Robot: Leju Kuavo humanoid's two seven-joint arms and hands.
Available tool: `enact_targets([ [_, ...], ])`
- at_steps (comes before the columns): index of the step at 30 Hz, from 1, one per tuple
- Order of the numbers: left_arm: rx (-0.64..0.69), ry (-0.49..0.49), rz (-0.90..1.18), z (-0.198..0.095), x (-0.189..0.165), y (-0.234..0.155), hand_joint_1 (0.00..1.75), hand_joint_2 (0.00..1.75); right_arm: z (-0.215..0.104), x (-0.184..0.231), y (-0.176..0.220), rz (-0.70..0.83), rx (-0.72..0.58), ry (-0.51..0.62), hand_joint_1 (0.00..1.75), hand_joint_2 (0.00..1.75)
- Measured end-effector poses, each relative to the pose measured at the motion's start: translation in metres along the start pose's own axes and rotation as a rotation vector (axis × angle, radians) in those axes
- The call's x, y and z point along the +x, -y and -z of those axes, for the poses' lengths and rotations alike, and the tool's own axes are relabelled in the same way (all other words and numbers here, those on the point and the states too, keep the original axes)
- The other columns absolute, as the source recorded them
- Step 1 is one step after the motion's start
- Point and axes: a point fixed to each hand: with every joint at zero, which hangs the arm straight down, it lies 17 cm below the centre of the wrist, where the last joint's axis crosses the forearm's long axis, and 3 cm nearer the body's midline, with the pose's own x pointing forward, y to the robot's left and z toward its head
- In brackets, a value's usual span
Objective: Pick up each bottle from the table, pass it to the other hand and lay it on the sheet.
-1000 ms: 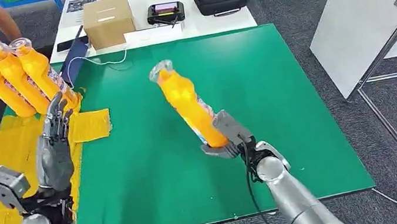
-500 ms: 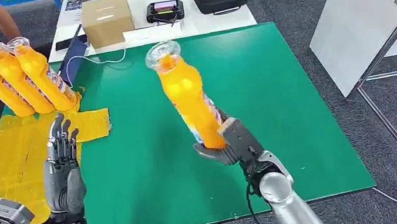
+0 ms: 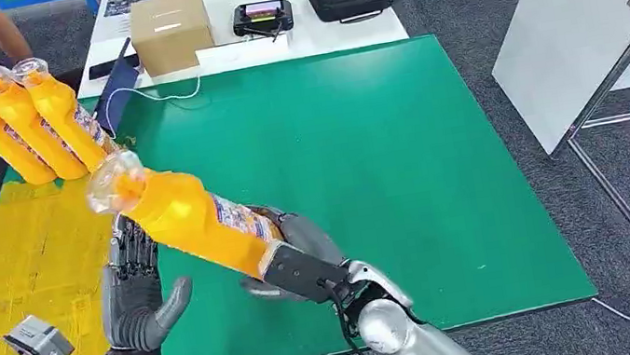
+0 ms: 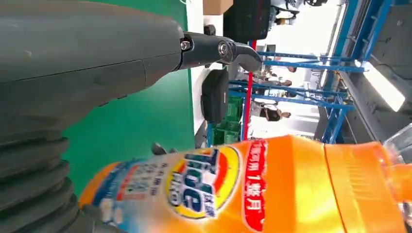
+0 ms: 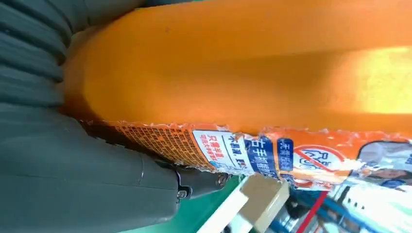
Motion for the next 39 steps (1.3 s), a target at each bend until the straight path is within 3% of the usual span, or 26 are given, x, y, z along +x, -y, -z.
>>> enact_targets([
  [14, -0.064, -0.025, -0.095, -0.009, -0.003, 0.013, 0.0, 1.75, -0.012, -0.024, -0.076, -0.133, 0.252, -0.063, 1.75, 1.75],
  [19, -0.076, -0.038, -0.109, -0.013, -0.005, 0.014, 0.0, 1.75, -0.011, -0.032, -0.085, -0.177, 0.296, -0.068, 1.75, 1.75],
  [20, -0.077, -0.04, -0.121, -0.013, -0.005, 0.013, 0.68, 1.75, -0.011, -0.033, -0.086, -0.186, 0.304, -0.067, 1.75, 1.75],
  [21, -0.08, -0.043, -0.13, -0.014, -0.005, 0.013, 1.75, 1.75, -0.011, -0.033, -0.088, -0.195, 0.314, -0.065, 1.75, 1.75],
  [38, -0.097, -0.037, -0.164, -0.022, -0.003, 0.01, 1.75, 1.75, -0.012, -0.038, -0.099, -0.236, 0.351, -0.069, 1.75, 1.75],
  [39, -0.099, -0.035, -0.163, -0.022, -0.003, 0.01, 1.75, 1.75, -0.012, -0.039, -0.098, -0.237, 0.348, -0.07, 1.33, 1.75],
])
